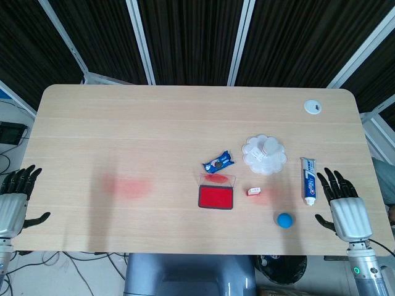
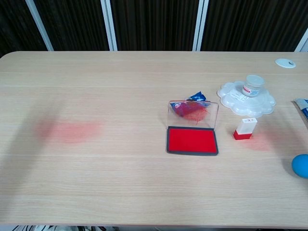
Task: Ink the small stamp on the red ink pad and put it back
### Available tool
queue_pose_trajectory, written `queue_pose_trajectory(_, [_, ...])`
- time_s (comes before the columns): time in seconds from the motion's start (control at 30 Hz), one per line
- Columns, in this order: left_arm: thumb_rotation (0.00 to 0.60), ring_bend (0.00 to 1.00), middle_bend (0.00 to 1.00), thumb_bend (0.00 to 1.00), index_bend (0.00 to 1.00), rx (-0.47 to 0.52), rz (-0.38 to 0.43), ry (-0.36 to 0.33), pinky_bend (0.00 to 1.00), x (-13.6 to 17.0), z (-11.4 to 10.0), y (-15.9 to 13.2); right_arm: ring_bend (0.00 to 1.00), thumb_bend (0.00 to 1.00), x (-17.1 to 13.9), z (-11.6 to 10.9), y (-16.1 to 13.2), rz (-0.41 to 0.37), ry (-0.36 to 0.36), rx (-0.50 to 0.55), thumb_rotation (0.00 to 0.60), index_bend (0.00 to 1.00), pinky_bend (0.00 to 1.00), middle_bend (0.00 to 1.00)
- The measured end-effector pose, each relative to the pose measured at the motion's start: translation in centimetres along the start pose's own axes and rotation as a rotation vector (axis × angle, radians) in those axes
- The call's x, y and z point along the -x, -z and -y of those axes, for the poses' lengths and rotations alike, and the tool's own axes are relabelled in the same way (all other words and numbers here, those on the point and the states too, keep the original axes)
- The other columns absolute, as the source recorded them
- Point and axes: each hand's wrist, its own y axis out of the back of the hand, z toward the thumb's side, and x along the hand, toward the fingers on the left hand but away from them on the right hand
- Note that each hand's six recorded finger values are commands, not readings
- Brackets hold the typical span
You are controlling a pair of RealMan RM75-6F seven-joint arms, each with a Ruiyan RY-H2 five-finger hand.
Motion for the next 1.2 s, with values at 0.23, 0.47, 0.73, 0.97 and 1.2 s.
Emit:
queue_pose_trajectory(0.23, [0.600, 0.00, 0.00, 0.00, 0.00, 0.000, 0.000, 0.003, 0.00, 0.0, 0.0, 0.0, 0.00, 0.04, 0.0, 0.0, 0.1, 0.003, -0.002, 0.000, 0.600, 0.00, 0.19, 0.00])
queue_pose_trajectory(0.47, [0.600, 0.00, 0.00, 0.00, 0.00, 0.005, -0.002, -0.002, 0.00, 0.0, 0.0, 0.0, 0.00, 0.04, 0.0, 0.0, -0.1, -0.005, -0.001, 0.004, 0.600, 0.00, 0.19, 0.00])
queue_pose_trajectory(0.73, [0.600, 0.00, 0.00, 0.00, 0.00, 0.002, 0.005, -0.002, 0.00, -0.3, 0.0, -0.3, 0.00, 0.04, -0.1, -0.1, -0.4, -0.007, -0.005, 0.020, 0.600, 0.00, 0.19, 0.00])
queue_pose_trajectory(0.97, [0.600, 0.00, 0.00, 0.00, 0.00, 0.004, -0.002, 0.002, 0.00, -0.7, 0.2, -0.1, 0.03, 0.09, 0.7, -1.2, -1.9, -0.049, 0.031, 0.028, 0.600, 0.04, 0.20, 0.06])
queue_pose_trajectory(1.2, [0.600, 0.00, 0.00, 0.00, 0.00, 0.006, 0.008, 0.007, 0.00, -0.9, 0.2, -0.3, 0.19, 0.16, 3.2, -1.5, -4.7, -0.103, 0.028, 0.042, 0.600, 0.26, 0.27, 0.25])
